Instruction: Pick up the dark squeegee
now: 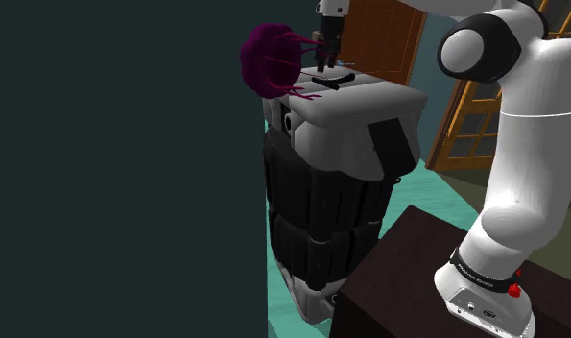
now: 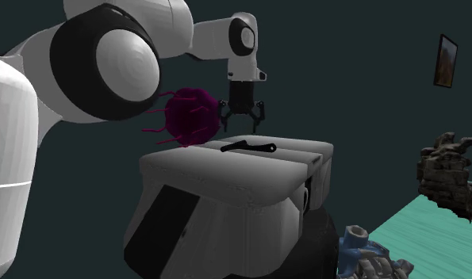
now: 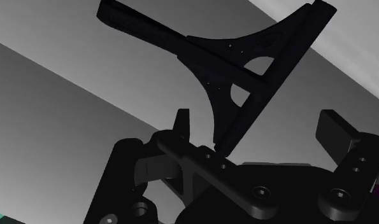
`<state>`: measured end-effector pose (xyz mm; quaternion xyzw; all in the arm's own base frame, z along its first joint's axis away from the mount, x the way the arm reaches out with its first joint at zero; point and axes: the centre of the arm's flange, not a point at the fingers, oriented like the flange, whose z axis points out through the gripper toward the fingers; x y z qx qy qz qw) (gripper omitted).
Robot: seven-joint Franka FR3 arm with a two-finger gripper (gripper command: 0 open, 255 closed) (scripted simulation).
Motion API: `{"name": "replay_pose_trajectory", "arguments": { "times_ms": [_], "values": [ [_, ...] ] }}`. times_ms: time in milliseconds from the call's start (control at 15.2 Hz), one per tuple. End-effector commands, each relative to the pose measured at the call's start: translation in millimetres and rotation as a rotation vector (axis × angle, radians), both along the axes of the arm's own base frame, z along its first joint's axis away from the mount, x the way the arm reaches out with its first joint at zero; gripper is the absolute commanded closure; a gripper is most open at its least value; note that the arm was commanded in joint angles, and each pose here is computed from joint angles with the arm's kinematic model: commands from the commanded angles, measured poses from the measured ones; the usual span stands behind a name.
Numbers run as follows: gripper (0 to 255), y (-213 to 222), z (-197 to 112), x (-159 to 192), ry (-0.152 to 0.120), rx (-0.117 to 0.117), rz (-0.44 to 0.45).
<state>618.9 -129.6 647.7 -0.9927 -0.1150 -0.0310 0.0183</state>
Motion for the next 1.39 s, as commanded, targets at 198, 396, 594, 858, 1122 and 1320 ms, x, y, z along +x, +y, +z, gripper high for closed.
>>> {"name": "replay_pose_trajectory", "arguments": {
  "times_ms": [198, 396, 594, 858, 1122, 1320],
  "values": [
    [0, -3, -22, 3, -0.001, 0.001, 0.002],
    [0, -3, -36, 3, -0.001, 0.001, 0.002],
    [255, -2, -35, 3, -0.001, 0.001, 0.002],
    [255, -2, -35, 3, -0.001, 0.001, 0.002],
    [255, -3, -36, 3, -0.001, 0.001, 0.002],
    [255, -3, -20, 3, -0.001, 0.001, 0.002]
  ]
}}
